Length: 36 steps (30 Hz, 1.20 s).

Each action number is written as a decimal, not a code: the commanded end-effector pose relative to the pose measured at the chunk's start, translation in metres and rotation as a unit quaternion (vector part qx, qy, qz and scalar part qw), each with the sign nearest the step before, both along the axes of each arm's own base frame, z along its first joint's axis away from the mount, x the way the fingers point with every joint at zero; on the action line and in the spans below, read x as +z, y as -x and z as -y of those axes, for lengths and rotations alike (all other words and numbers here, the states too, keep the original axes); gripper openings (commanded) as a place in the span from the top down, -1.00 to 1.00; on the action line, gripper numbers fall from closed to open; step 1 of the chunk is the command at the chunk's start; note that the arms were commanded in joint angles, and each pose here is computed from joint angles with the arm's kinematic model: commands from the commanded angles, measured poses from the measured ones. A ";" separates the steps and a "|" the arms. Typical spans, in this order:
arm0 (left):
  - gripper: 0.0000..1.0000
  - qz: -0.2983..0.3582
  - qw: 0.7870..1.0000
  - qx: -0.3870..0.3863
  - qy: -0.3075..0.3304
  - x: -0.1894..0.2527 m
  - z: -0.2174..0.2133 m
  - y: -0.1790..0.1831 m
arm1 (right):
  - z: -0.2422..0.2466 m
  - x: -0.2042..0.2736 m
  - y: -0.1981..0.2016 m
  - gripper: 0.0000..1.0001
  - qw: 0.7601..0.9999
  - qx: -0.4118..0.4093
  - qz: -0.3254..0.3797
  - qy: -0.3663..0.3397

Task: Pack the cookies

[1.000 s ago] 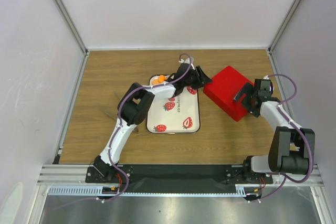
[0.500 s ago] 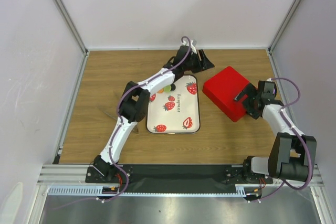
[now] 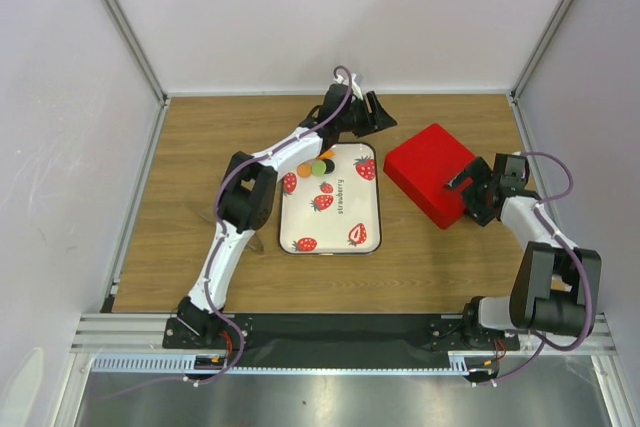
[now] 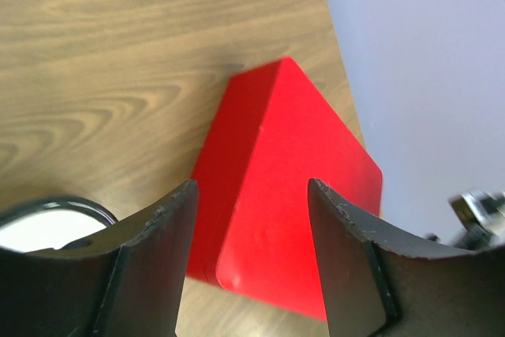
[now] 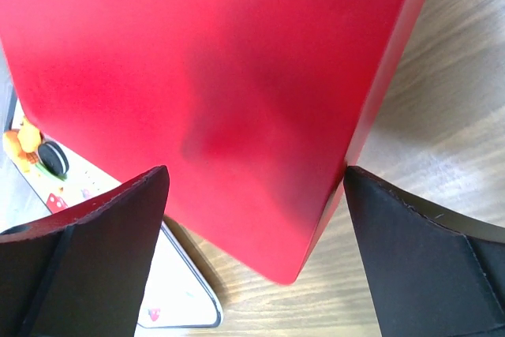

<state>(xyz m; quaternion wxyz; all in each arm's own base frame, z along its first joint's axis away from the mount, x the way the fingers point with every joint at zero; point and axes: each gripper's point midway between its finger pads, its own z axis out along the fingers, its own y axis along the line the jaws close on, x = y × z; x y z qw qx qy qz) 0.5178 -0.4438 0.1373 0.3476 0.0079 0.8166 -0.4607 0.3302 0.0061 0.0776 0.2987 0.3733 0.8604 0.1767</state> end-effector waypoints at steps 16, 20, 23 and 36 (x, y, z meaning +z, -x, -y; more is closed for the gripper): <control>-0.26 0.092 0.994 -0.035 0.041 0.115 -0.020 0.053 | 0.028 0.046 -0.006 -0.99 0.999 -0.022 0.047 0.018; -0.26 0.097 0.994 -0.044 0.033 0.122 -0.026 0.080 | 0.025 0.075 0.008 -0.99 0.996 -0.015 0.081 0.032; -0.25 0.102 0.993 -0.042 0.030 0.131 -0.037 0.108 | 0.017 0.098 0.016 -0.99 0.993 0.008 0.103 0.057; -0.28 0.117 0.992 -0.011 -0.034 0.111 -0.130 0.261 | -0.077 0.177 0.038 -0.99 0.963 0.120 0.190 0.147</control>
